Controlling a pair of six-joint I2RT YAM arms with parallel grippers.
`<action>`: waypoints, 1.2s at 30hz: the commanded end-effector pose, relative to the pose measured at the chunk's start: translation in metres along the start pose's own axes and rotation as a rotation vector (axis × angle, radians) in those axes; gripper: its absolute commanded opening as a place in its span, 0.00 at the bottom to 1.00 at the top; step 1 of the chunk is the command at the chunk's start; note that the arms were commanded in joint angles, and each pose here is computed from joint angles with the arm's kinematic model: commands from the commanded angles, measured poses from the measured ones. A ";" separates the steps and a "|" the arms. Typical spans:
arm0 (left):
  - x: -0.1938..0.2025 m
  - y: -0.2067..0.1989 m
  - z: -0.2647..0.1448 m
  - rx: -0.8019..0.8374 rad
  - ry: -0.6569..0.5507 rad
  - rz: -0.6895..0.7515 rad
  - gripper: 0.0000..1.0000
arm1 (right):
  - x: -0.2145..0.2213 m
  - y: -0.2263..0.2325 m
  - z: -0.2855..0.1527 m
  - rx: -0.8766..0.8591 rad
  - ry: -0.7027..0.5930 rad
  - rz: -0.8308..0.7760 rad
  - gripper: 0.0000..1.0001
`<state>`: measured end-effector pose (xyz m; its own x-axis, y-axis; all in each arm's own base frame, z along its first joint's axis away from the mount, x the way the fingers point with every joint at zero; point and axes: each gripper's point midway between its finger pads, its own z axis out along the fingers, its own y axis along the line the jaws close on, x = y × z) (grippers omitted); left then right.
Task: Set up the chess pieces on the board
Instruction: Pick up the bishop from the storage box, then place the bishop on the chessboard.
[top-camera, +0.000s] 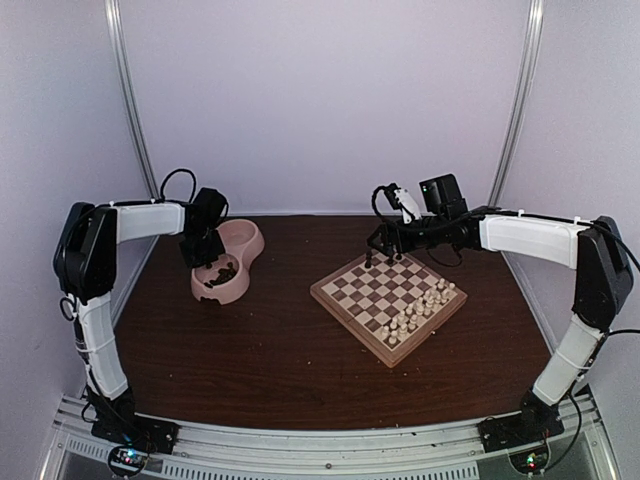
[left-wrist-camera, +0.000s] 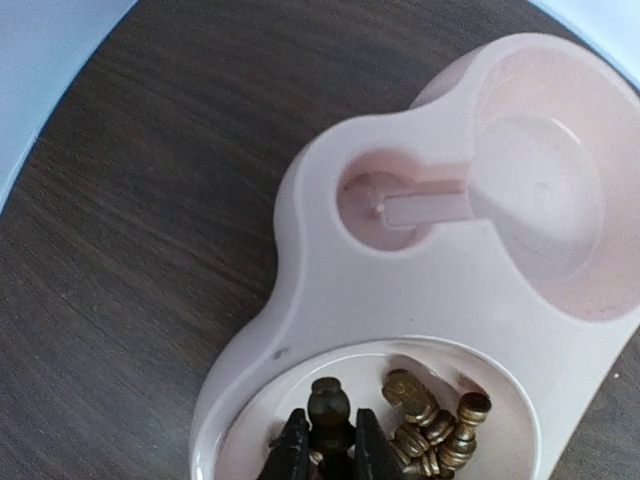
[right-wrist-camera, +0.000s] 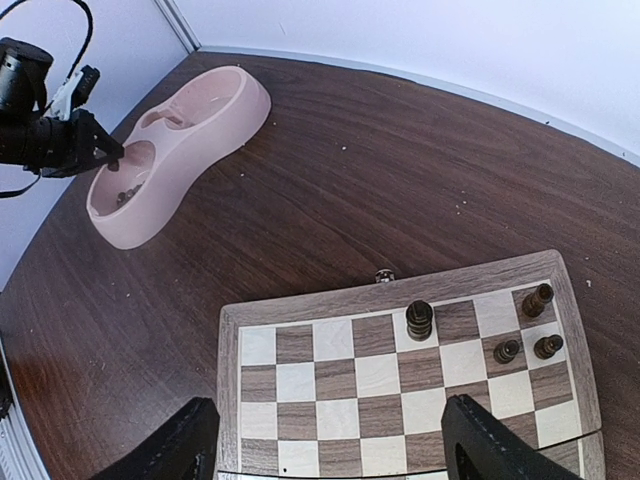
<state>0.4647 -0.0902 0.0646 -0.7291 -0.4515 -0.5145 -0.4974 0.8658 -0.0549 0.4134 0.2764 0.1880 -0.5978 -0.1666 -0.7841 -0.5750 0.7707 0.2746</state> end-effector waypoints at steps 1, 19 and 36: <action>-0.027 -0.006 -0.029 0.060 -0.114 0.080 0.11 | -0.007 0.008 0.000 -0.028 -0.020 -0.002 0.79; -0.012 -0.059 -0.116 0.585 -0.253 0.386 0.06 | -0.006 0.016 -0.004 -0.069 -0.019 0.033 0.80; 0.061 -0.125 -0.228 0.954 -0.391 0.612 0.08 | -0.001 0.014 -0.011 -0.052 -0.011 0.042 0.80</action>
<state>0.3820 -0.2479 0.2195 -0.5183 0.0487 -0.8538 0.4576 0.8592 -0.2288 0.4056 0.2823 0.1866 -0.6344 -0.1387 -0.7604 -0.5714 0.7467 0.3405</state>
